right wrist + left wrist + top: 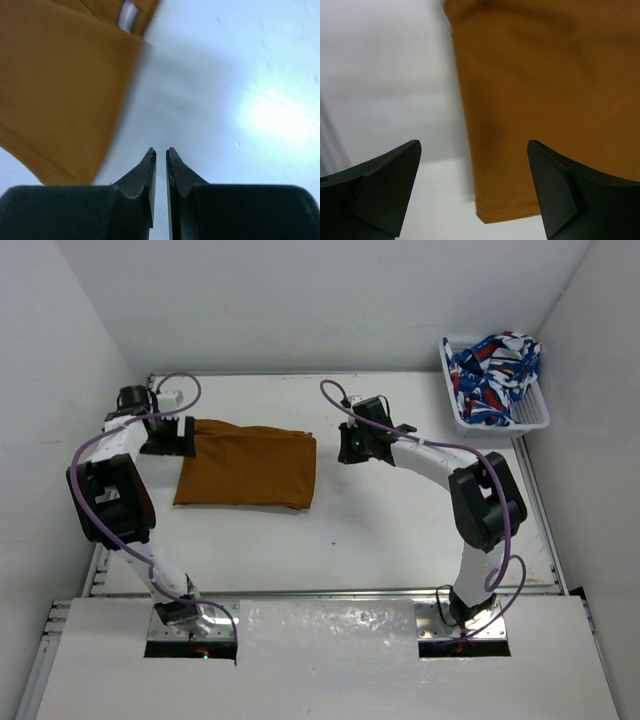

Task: Fold and stack the trousers
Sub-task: Neatly place the folded trousers to the corner

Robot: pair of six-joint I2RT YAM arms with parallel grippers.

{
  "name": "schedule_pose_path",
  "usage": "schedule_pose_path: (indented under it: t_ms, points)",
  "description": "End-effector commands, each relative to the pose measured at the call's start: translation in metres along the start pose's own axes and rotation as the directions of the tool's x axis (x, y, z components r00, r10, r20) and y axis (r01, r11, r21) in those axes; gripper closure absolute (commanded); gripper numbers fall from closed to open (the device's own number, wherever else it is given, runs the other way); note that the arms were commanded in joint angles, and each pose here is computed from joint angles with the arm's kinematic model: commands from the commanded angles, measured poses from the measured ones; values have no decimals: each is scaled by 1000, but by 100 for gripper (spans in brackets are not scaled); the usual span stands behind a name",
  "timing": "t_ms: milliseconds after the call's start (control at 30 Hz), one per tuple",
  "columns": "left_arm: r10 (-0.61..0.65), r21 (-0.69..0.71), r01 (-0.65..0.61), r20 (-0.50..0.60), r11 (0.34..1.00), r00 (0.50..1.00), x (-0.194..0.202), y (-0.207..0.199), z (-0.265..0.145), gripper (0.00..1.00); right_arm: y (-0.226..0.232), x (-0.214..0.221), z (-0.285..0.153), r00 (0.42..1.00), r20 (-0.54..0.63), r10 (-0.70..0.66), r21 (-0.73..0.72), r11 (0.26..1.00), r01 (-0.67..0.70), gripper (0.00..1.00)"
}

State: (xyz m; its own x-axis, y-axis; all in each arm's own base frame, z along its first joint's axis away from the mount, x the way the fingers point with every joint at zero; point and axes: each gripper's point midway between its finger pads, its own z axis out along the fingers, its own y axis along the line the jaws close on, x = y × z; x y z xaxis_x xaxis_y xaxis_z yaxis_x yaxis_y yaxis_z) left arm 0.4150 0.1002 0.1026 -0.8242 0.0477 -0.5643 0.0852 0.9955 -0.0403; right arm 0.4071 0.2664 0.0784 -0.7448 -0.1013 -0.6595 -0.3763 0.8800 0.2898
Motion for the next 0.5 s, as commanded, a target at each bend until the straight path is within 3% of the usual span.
schedule_pose_path:
  t_ms: [0,300,467]
  points:
    - [-29,19,31,-110,999,994,46,-4,15,14,5,-22,-32,996,87,-15,19,1000,14,89]
    - [-110,123,135,-190,983,976,88,-25,48,17,-35,22,-75,996,85,15,130,991,-26,88]
    - [-119,190,161,-216,968,969,99,-40,49,39,-50,34,-91,996,87,3,197,980,-20,88]
